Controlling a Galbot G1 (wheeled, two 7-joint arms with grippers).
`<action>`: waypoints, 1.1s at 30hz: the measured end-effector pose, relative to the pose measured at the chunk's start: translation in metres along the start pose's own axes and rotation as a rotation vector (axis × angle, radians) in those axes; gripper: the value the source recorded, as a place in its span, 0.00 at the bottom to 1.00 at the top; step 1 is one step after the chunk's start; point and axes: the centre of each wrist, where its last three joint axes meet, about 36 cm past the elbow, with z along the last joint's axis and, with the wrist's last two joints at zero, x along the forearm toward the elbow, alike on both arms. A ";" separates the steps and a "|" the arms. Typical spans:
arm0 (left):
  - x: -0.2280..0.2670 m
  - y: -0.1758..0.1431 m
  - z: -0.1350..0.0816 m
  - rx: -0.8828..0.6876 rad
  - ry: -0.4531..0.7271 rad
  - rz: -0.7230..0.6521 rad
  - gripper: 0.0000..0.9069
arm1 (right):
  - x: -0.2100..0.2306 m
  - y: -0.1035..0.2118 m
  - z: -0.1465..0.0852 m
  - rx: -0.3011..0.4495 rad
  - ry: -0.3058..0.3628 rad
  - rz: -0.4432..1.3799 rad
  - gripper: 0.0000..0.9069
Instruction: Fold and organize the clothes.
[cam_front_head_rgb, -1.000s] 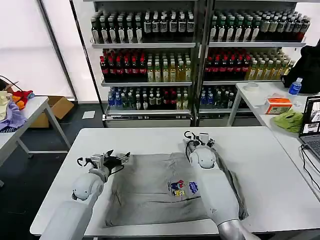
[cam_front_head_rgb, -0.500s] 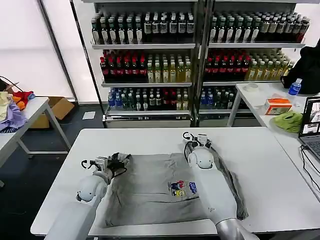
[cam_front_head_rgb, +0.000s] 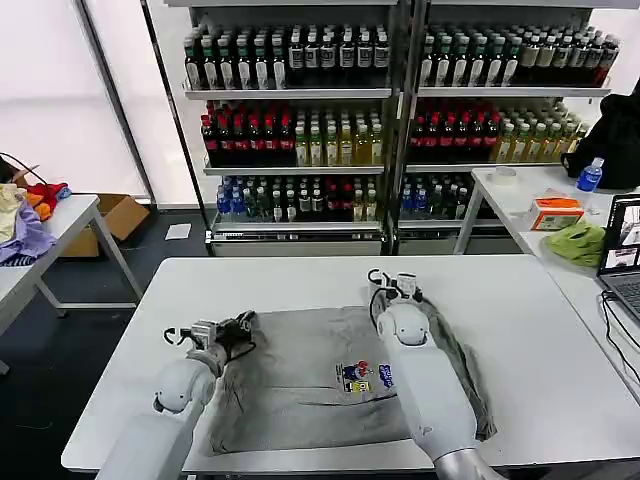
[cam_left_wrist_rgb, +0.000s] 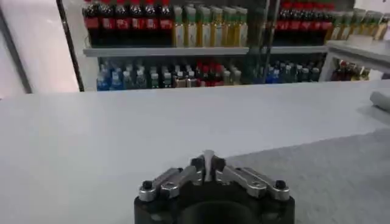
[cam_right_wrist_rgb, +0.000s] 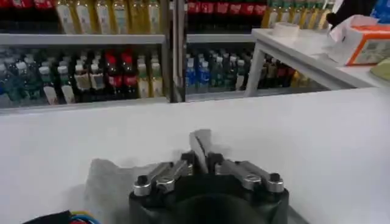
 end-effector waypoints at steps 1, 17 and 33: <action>0.001 -0.001 0.000 0.001 -0.004 -0.002 0.00 | 0.002 -0.001 0.000 -0.002 -0.004 -0.001 0.00; 0.028 -0.002 -0.012 0.002 -0.130 -0.012 0.00 | 0.051 -0.024 -0.014 -0.028 -0.127 -0.025 0.00; 0.087 -0.006 0.007 -0.007 -0.183 -0.002 0.00 | 0.122 -0.061 0.014 -0.055 -0.204 -0.040 0.00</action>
